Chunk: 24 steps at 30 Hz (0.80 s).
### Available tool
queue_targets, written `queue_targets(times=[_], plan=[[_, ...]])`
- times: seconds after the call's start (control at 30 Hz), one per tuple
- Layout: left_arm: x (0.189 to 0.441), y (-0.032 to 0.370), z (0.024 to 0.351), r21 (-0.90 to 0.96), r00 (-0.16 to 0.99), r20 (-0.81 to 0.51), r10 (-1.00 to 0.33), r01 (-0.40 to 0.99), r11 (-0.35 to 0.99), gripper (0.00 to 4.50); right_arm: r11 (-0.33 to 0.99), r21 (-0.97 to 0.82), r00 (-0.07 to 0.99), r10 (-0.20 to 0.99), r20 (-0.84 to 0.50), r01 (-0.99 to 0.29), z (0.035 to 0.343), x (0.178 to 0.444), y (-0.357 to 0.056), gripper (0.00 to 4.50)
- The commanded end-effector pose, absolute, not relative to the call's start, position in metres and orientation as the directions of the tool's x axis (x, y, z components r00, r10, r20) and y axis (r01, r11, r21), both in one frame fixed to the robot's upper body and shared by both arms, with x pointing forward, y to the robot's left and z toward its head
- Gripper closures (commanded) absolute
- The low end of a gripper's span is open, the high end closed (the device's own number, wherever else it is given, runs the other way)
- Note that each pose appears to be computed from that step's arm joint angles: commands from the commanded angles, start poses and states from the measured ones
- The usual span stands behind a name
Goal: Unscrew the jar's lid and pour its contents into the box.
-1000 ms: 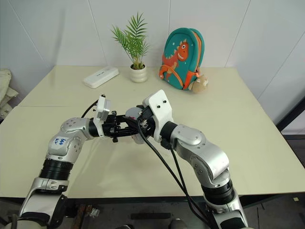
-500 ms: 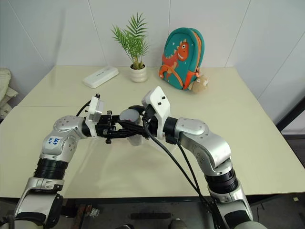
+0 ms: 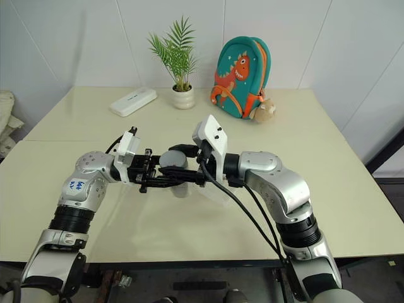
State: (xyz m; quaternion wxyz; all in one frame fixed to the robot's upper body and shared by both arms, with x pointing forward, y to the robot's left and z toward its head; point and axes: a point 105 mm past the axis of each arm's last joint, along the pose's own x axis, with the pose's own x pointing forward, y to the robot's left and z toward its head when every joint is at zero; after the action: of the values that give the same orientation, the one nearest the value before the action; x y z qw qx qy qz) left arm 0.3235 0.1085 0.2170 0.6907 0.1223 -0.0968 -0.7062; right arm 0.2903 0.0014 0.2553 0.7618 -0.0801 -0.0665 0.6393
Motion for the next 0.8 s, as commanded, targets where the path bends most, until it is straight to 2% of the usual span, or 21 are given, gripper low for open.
queue_targets(times=[0.03,0.2,0.37,0.4,0.8], plan=[[0.334,0.115,0.216,0.312,0.054,-0.082,-0.995,0.950,0.026,2.49,-0.127,-0.280,-0.139,0.990,0.021,-0.951,0.271,0.238,0.023,1.95],[0.333,0.112,0.223,0.332,0.051,-0.069,-0.996,0.943,0.026,2.49,-0.084,-0.294,-0.101,0.994,0.042,-0.952,0.274,0.245,0.025,1.95],[0.331,0.109,0.223,0.338,0.041,-0.064,-0.997,0.941,0.017,2.49,-0.035,-0.315,-0.060,0.996,0.068,-0.949,0.279,0.253,0.027,0.22],[0.329,0.108,0.224,0.338,0.036,-0.064,-0.997,0.941,0.012,2.49,-0.022,-0.317,-0.049,0.996,0.078,-0.948,0.281,0.255,0.027,0.04],[0.318,0.104,0.225,0.347,-0.016,-0.077,-0.997,0.937,-0.041,2.49,0.033,-0.352,0.002,0.996,0.088,-0.935,0.287,0.270,0.026,0.04]])
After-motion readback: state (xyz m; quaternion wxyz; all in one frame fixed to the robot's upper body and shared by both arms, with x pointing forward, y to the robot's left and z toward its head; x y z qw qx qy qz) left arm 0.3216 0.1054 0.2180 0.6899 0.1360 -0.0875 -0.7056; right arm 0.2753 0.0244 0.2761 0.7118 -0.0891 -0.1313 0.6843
